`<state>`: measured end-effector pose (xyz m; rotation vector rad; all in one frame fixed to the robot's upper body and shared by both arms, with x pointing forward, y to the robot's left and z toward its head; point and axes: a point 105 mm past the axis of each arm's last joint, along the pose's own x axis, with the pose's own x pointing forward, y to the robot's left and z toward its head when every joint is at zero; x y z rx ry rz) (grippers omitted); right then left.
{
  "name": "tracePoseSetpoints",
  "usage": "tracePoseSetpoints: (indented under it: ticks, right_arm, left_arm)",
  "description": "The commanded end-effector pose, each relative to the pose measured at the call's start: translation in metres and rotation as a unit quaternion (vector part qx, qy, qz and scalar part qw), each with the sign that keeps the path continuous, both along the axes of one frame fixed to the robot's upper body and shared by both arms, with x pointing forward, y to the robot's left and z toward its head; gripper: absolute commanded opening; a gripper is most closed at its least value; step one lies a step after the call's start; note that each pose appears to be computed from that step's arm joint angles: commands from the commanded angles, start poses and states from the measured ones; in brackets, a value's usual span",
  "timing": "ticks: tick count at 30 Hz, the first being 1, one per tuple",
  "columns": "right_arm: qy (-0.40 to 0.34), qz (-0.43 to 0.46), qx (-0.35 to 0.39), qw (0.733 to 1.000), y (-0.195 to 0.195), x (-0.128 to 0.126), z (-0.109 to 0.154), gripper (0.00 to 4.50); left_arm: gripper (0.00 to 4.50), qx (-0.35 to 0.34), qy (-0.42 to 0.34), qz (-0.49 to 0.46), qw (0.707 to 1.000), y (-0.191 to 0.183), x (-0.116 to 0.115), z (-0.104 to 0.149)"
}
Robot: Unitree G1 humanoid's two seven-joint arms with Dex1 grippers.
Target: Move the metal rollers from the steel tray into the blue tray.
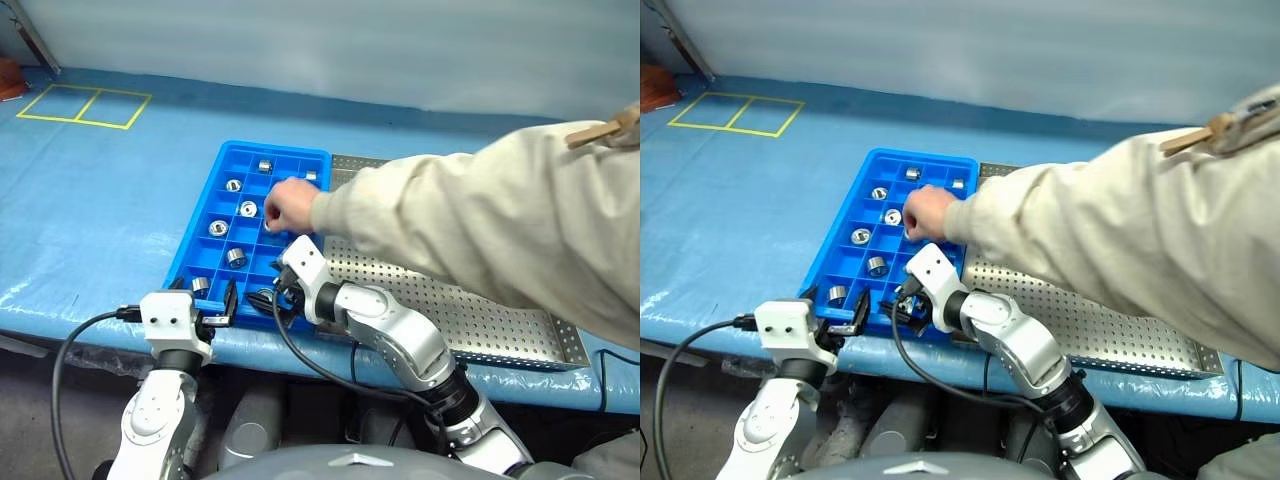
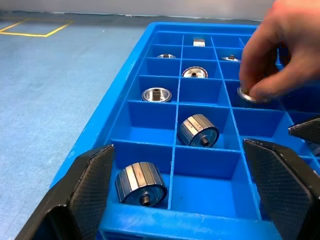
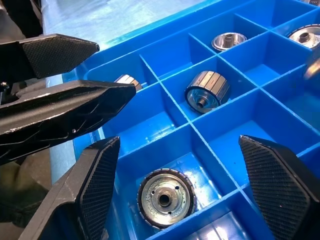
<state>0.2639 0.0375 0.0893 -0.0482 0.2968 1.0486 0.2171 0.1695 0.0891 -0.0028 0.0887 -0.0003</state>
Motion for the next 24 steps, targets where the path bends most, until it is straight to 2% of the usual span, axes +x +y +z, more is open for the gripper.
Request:
tracePoseSetpoints:
  ticks: [1,10,18,24]
  right_arm:
    - [-0.018,-0.005,0.016,1.000,-0.001,0.001,0.012,4.01]
    - [-0.021,-0.013,0.020,0.999,-0.002,0.003,0.015,4.01]
    - [-0.034,-0.019,0.038,0.999,-0.004,0.006,0.031,4.01]
    - [-0.032,-0.016,0.033,0.999,-0.004,0.004,0.028,4.01]
  left_arm:
    - [4.50,0.000,-0.019,-0.009,1.000,-0.004,0.001,0.009]
    - [4.50,-0.002,-0.021,-0.015,1.000,-0.006,0.004,0.009]
    - [4.50,-0.003,-0.024,-0.026,0.999,-0.009,0.007,0.010]
    - [4.50,-0.004,-0.026,-0.031,0.999,-0.012,0.010,0.011]
